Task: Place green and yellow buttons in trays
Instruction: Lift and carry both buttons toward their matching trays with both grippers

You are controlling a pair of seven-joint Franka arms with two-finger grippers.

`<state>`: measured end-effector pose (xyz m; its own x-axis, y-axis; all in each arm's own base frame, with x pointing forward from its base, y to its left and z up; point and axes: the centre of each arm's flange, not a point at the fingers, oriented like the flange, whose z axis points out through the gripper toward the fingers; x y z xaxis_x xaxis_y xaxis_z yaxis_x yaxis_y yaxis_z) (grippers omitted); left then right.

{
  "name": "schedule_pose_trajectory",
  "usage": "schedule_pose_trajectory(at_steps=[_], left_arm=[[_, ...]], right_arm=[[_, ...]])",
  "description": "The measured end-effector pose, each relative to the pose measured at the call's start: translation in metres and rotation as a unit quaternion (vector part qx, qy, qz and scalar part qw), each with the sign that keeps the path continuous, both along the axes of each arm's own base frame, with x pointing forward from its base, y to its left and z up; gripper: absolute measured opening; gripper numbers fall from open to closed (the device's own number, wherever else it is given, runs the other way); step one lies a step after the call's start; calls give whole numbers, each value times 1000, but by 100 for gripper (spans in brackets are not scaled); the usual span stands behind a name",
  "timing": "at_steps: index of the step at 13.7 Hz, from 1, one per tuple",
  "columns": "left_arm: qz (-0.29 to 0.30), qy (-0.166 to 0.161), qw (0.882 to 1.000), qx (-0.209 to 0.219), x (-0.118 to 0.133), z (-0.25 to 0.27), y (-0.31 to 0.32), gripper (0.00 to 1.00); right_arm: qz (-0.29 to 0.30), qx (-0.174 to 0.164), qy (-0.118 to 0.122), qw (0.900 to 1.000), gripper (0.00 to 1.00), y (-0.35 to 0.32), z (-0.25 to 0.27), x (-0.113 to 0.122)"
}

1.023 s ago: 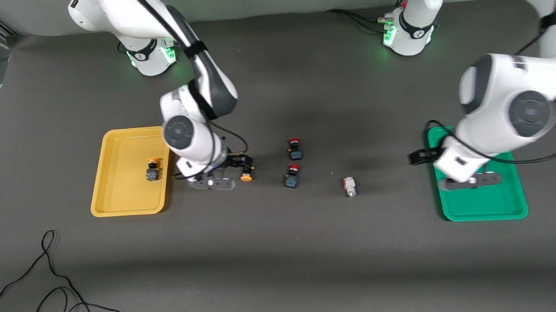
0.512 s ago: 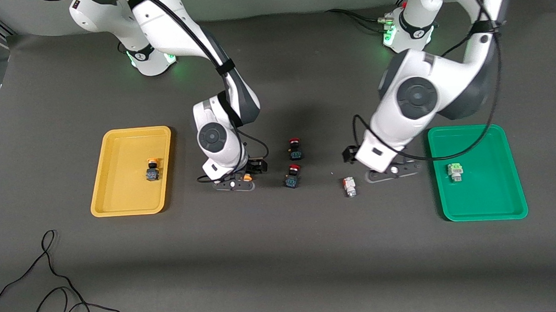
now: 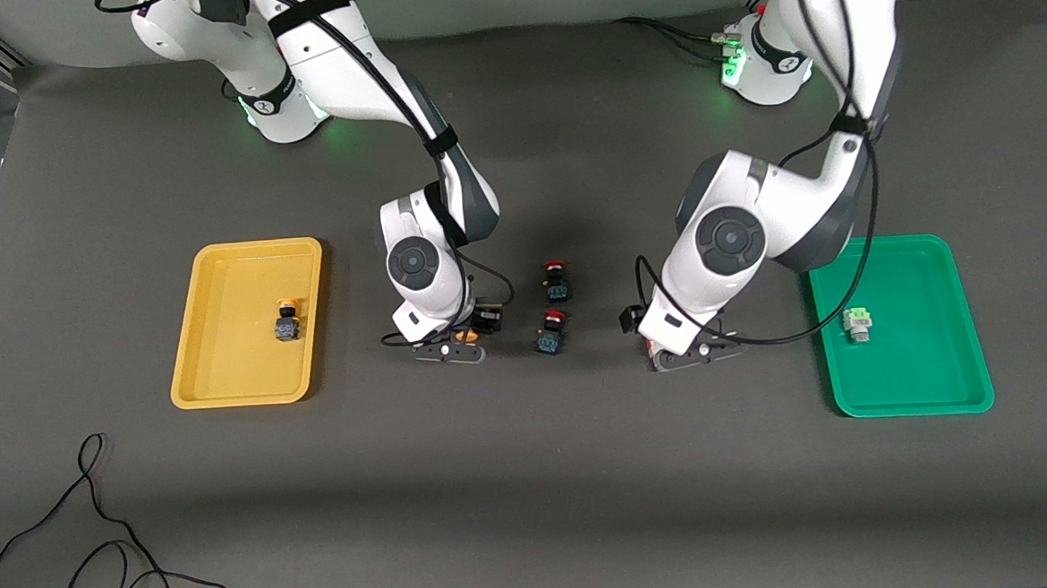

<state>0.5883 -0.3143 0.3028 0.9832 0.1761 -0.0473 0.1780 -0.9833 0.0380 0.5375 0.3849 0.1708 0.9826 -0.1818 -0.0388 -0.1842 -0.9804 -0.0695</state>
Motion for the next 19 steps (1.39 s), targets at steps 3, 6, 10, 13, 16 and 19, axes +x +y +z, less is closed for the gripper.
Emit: schedule_pose_trajectory(at_steps=[3, 6, 10, 13, 16, 19], left_arm=[[-2, -10, 1000, 2, -6, -56, 7, 98], [4, -3, 1000, 7, -6, -91, 17, 98], [6, -1, 1000, 7, -7, -111, 18, 95], [6, -2, 1000, 6, -6, -112, 18, 77], [8, -3, 1000, 6, -5, -111, 19, 38], [14, -11, 1000, 2, 6, -92, 23, 33]], right_arm=[[-2, 4, -1, 1000, 33, 2, 2, 0], [-5, 13, -5, 1000, 33, 4, 19, 7], [-19, 21, 23, 999, 33, -27, 101, 28], [-22, 18, 40, 999, 33, -82, 181, 42], [-3, 33, 57, 998, 33, -159, 239, 52], [38, 24, 64, 997, 33, -245, 258, 60]])
